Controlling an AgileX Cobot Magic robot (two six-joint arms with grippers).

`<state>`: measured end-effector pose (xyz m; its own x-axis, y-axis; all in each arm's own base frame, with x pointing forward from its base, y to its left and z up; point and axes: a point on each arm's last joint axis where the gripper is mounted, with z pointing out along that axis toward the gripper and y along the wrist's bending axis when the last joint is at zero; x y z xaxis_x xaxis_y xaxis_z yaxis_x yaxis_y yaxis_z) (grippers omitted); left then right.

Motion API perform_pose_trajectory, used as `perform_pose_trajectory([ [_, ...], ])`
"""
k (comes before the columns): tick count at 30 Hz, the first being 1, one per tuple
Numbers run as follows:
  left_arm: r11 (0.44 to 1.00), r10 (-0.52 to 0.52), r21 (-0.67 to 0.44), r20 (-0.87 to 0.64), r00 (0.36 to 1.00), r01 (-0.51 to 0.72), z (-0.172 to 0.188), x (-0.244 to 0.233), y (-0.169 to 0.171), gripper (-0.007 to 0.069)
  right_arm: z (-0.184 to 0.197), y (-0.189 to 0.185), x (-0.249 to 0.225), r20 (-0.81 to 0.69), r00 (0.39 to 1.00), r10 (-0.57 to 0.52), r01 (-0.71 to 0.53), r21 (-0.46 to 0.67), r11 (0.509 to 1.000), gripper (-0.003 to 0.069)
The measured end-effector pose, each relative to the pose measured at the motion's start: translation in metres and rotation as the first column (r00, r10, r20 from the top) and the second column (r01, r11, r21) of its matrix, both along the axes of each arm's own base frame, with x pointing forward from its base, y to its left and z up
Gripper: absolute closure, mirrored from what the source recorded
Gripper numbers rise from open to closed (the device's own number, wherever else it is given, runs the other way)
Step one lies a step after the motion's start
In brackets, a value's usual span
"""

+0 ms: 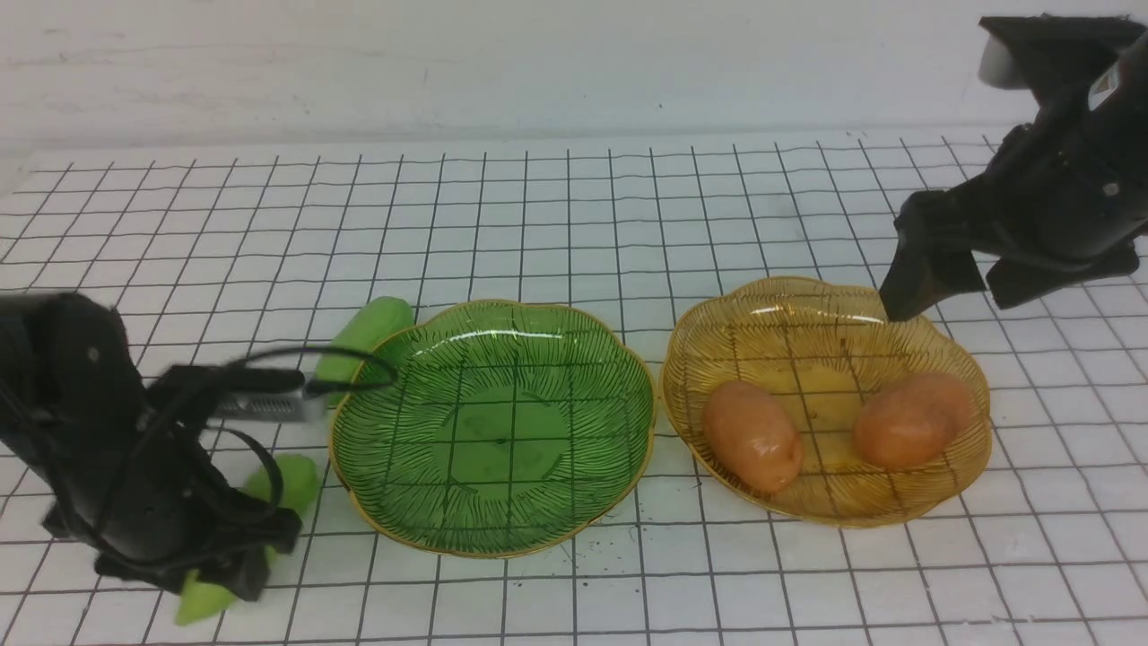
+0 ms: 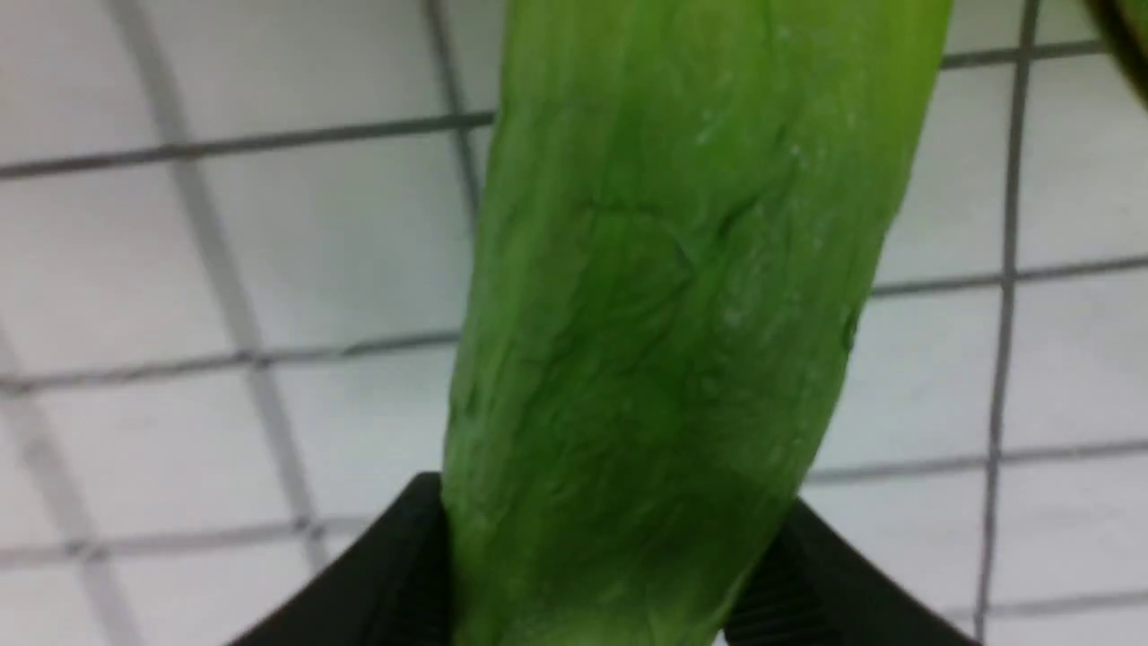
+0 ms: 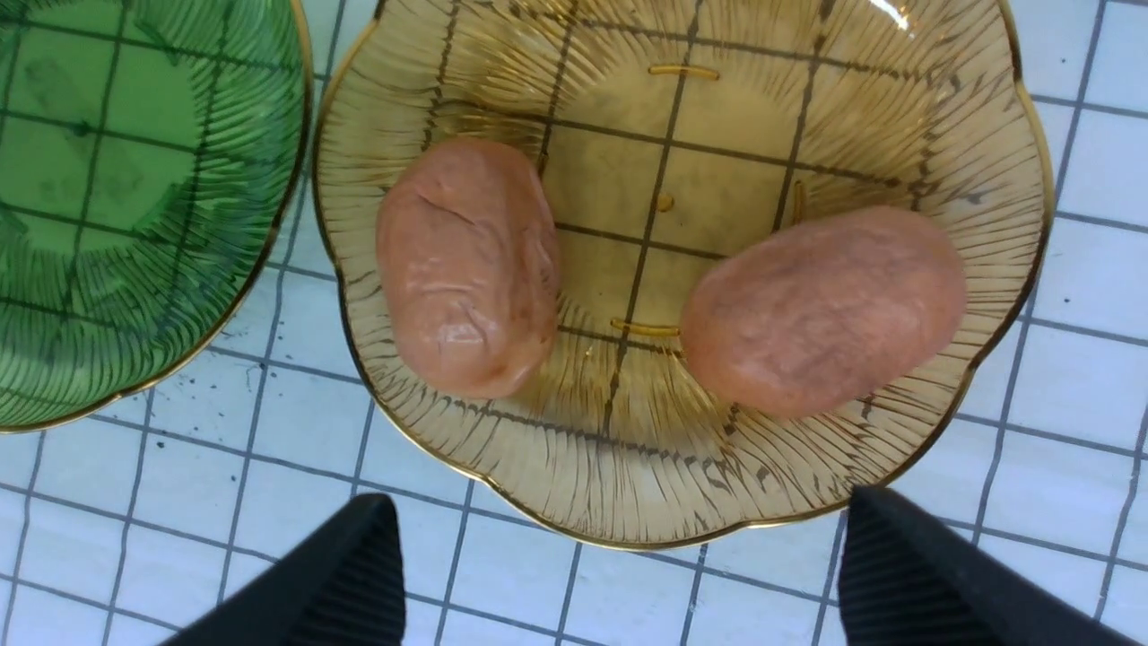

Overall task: Put different types of vegetables on the plate.
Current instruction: 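Put the green cucumber next to the left plate into that plate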

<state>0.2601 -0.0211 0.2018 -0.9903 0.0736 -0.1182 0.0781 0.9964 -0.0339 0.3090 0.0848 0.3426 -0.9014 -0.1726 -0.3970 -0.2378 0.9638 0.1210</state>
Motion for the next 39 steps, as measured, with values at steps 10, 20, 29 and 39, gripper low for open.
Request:
perform_pose_trajectory([
  [10, 0.983, 0.078, -0.176, 0.157, 0.985, -0.050, 0.083, 0.016, -0.044, 0.0282, 0.000, 0.000, 0.000, 0.001, 1.000, 0.000, 0.000, -0.002, 1.000, 0.0069],
  [20, 0.965, -0.136, -0.200, 0.178, 0.975, 0.171, 0.044, 0.074, -0.132, 0.0125, 0.000, 0.000, 0.000, 0.001, 1.000, 0.000, 0.000, -0.003, 1.000, 0.0069],
  [29, 0.981, -0.181, -0.007, 0.324, 0.929, 0.193, 0.073, 0.114, -0.111, 0.0012, 0.000, 0.000, 0.000, 0.001, 1.000, 0.000, 0.000, -0.006, 1.000, 0.0069],
  [39, 0.999, 0.037, -0.028, 0.348, 0.937, -0.030, 0.043, 0.188, -0.057, 0.0036, -0.002, 0.000, 0.000, -0.006, 1.000, 0.000, 0.000, -0.004, 1.000, 0.0070],
])
